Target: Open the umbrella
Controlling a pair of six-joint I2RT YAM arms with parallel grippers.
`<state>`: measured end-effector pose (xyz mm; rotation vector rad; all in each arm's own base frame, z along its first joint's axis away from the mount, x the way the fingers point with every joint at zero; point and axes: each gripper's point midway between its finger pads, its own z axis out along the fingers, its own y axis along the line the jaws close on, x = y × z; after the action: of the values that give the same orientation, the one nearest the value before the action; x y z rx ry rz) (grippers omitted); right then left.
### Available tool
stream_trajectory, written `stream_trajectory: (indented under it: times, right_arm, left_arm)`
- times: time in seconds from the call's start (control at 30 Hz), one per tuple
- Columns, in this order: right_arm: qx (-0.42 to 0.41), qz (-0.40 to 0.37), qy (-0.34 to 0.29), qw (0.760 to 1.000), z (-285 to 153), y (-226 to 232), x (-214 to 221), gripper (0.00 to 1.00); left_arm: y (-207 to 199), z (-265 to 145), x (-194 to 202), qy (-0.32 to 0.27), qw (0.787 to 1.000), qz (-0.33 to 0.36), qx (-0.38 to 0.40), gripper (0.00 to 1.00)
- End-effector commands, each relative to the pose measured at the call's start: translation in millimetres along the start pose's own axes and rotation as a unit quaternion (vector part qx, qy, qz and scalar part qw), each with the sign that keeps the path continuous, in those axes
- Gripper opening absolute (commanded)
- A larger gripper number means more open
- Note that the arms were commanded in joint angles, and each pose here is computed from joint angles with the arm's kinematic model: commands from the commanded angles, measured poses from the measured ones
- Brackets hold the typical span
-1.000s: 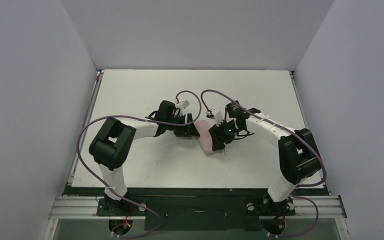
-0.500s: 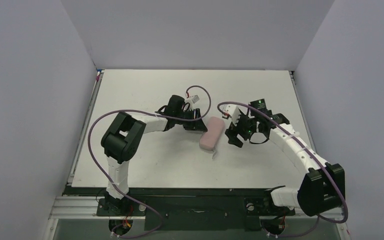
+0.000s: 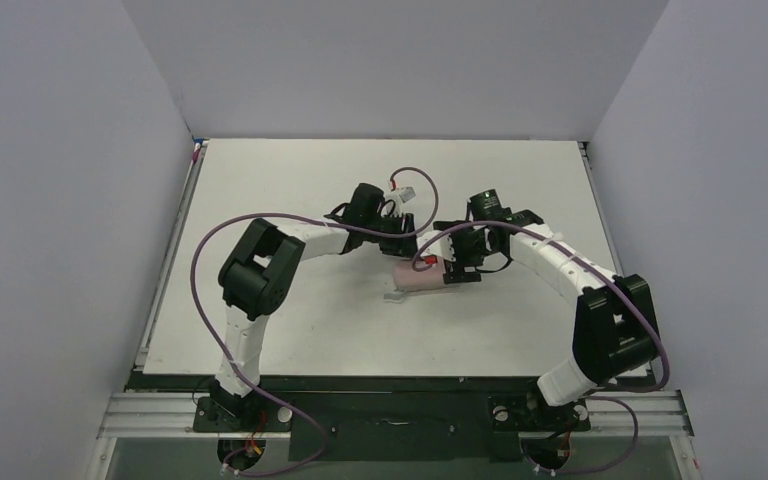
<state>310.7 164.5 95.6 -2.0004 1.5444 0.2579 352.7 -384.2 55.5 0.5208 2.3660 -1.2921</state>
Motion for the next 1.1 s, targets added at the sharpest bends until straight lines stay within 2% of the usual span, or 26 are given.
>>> stream_trajectory:
  times: [0.0,0.17,0.27,0.3,0.43,0.57,0.73,0.83,0.87,0.9,1.0,1.07]
  right_arm:
    - [-0.004,-0.044,-0.019,0.999,4.5,-21.8,-13.9,0.8]
    - [-0.048,-0.029,-0.025,0.998,13.2,-11.7,-20.0,0.88]
    - [-0.065,-0.012,-0.028,0.997,16.0,-3.2,-20.6,0.89]
    - [-0.067,-0.008,-0.029,0.997,16.1,-2.0,-20.4,0.89]
    - [-0.075,-0.004,-0.022,0.997,20.8,1.6,-17.9,0.9]
    - [-0.075,0.028,-0.013,0.997,28.1,-5.4,-16.8,0.9]
    - [-0.07,0.054,0.0,0.996,34.3,-17.0,-13.6,0.9]
    - [-0.077,0.057,0.007,0.995,39.3,-13.8,-11.6,0.9]
    - [-0.08,0.057,0.01,0.995,40.2,-12.0,-11.9,0.9]
    - [-0.084,0.059,0.011,0.995,41.7,-10.0,-11.5,0.9]
    - [-0.092,0.05,0.023,0.994,44.1,-3.8,-12.0,0.91]
    - [-0.1,0.05,0.031,0.993,44.9,1.2,-10.7,0.91]
  left_arm:
    - [-6.7,3.9,0.0,0.01,1.0,0.012,0.016,0.36]
    - [-3.6,0.4,-8.6,-0.001,1.0,0.007,0.015,0.36]
    - [7.7,-11.3,-22.3,-0.022,1.0,-0.002,-0.002,0.47]
    - [9.3,-17.1,-25.4,-0.029,1.0,-0.006,-0.005,0.55]
    - [25.4,-53.0,-47.9,-0.082,0.996,-0.007,-0.034,0.72]
    - [42.2,-101.1,-67.0,-0.15,0.986,-0.014,-0.075,0.8]
    - [53.7,-177.6,-80.6,-0.232,0.962,0.006,-0.142,0.85]
    - [58.6,-224.3,-92.5,-0.284,0.937,0.035,-0.198,0.95]
    - [48.9,-241.4,-95.5,-0.302,0.928,0.059,-0.208,0.99]
    - [53.5,-254.1,-95.5,-0.317,0.919,0.063,-0.227,0.98]
    - [28.7,-293.7,-104.2,-0.364,0.89,0.111,-0.253,0.97]
    - [31.4,-306.2,-99.4,-0.362,0.881,0.112,-0.284,0.97]
